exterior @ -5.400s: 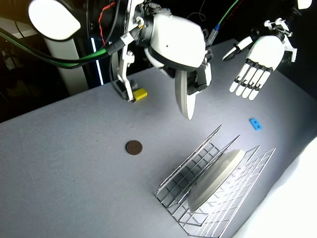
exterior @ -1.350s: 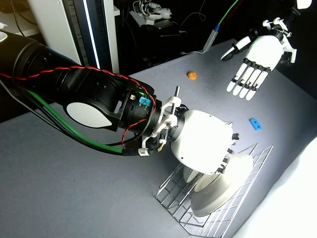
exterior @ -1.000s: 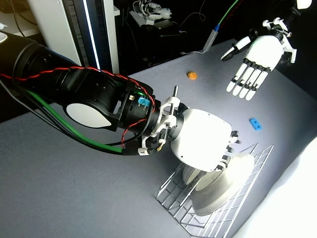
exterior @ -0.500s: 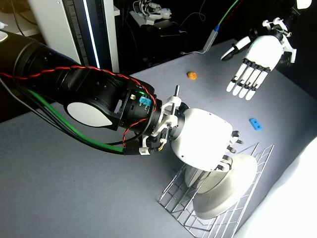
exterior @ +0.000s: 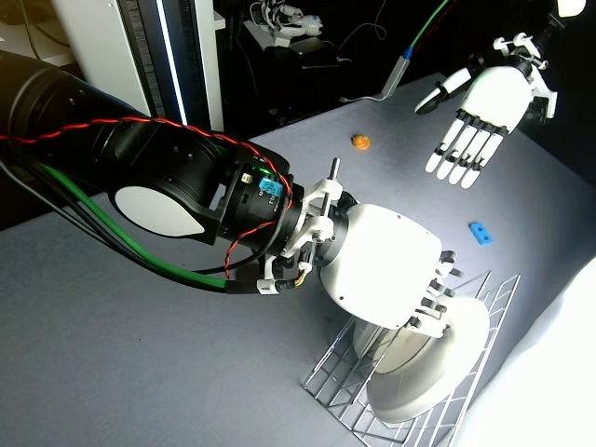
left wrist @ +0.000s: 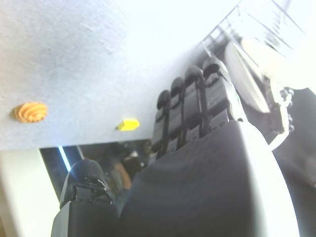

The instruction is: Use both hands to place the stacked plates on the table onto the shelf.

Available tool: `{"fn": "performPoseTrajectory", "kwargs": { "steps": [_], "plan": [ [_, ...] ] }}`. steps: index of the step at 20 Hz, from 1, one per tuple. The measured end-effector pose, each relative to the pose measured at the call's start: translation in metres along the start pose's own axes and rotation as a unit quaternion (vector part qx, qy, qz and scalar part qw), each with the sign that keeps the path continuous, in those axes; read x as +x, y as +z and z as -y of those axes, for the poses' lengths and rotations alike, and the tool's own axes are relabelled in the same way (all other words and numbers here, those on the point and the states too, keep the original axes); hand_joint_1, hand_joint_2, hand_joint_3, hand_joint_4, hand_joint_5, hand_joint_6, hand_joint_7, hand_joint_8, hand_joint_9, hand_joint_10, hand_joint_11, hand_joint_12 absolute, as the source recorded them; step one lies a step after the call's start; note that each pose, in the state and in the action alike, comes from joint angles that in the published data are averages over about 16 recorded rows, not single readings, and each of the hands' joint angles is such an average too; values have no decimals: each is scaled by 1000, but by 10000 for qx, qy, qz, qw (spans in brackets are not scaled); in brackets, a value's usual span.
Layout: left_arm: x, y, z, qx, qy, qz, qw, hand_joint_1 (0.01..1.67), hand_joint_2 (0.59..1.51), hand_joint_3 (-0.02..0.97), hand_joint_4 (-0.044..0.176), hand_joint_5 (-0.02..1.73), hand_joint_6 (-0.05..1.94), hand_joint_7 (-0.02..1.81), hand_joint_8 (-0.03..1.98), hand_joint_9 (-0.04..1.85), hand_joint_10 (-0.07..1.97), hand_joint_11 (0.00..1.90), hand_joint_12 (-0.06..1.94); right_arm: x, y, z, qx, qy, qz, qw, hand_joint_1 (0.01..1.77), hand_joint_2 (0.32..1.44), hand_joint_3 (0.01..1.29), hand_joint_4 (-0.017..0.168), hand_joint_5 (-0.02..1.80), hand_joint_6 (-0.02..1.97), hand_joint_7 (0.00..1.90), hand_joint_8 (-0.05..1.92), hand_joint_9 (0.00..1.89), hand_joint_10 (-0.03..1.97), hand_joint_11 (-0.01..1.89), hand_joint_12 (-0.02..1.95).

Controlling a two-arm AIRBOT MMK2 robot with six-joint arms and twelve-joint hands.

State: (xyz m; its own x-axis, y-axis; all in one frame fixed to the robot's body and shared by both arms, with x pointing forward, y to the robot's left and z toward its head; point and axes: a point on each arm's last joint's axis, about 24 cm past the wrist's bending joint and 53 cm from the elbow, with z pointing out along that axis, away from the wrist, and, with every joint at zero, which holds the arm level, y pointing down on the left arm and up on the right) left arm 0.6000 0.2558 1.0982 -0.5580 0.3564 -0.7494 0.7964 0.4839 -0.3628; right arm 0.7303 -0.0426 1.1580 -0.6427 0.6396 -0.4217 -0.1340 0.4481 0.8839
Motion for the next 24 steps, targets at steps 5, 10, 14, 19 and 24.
{"fn": "performPoseTrajectory", "kwargs": {
  "steps": [5, 10, 14, 19, 24],
  "plan": [
    [0, 0, 0, 1, 0, 0, 10000, 16, 1120, 21, 0, 130, 8, 130, 8, 91, 20, 33, 74, -3, -3, -9, -79, -12, 24, 10000, 1182, 970, 11, -4, 592, 57, 603, 17, 609, 13, 122, 1246],
    [0, 0, 0, 1, 0, -1, 10000, 16, 1120, 21, 0, 136, 7, 130, 7, 89, 20, 25, 107, -8, -7, -22, -213, -71, 72, 9997, 1186, 963, 10, -3, 524, 41, 526, 17, 539, 13, 59, 1179],
    [0, 0, 0, 1, 0, -1, 10000, 16, 1120, 21, 0, 140, 7, 129, 7, 89, 20, 18, 132, -12, -15, -36, -379, -270, 126, 9988, 1192, 955, 10, -3, 492, 33, 487, 17, 504, 13, 22, 1137],
    [0, 0, 1, 9, 0, -3, 10000, 16, 1120, 21, 0, 136, 8, 121, 7, 83, 20, 17, 142, -13, -32, -60, -663, -762, 204, 9947, 1191, 954, 10, -3, 471, 32, 464, 17, 476, 13, 11, 1087],
    [0, 1, 2, 28, -8, -5, 10000, 16, 1120, 21, 0, 138, 8, 133, 7, 92, 20, 17, 172, -14, -59, -79, -885, -1273, 301, 9875, 1181, 949, 11, -3, 473, 32, 469, 25, 483, 21, 11, 1094]
  ]
}}
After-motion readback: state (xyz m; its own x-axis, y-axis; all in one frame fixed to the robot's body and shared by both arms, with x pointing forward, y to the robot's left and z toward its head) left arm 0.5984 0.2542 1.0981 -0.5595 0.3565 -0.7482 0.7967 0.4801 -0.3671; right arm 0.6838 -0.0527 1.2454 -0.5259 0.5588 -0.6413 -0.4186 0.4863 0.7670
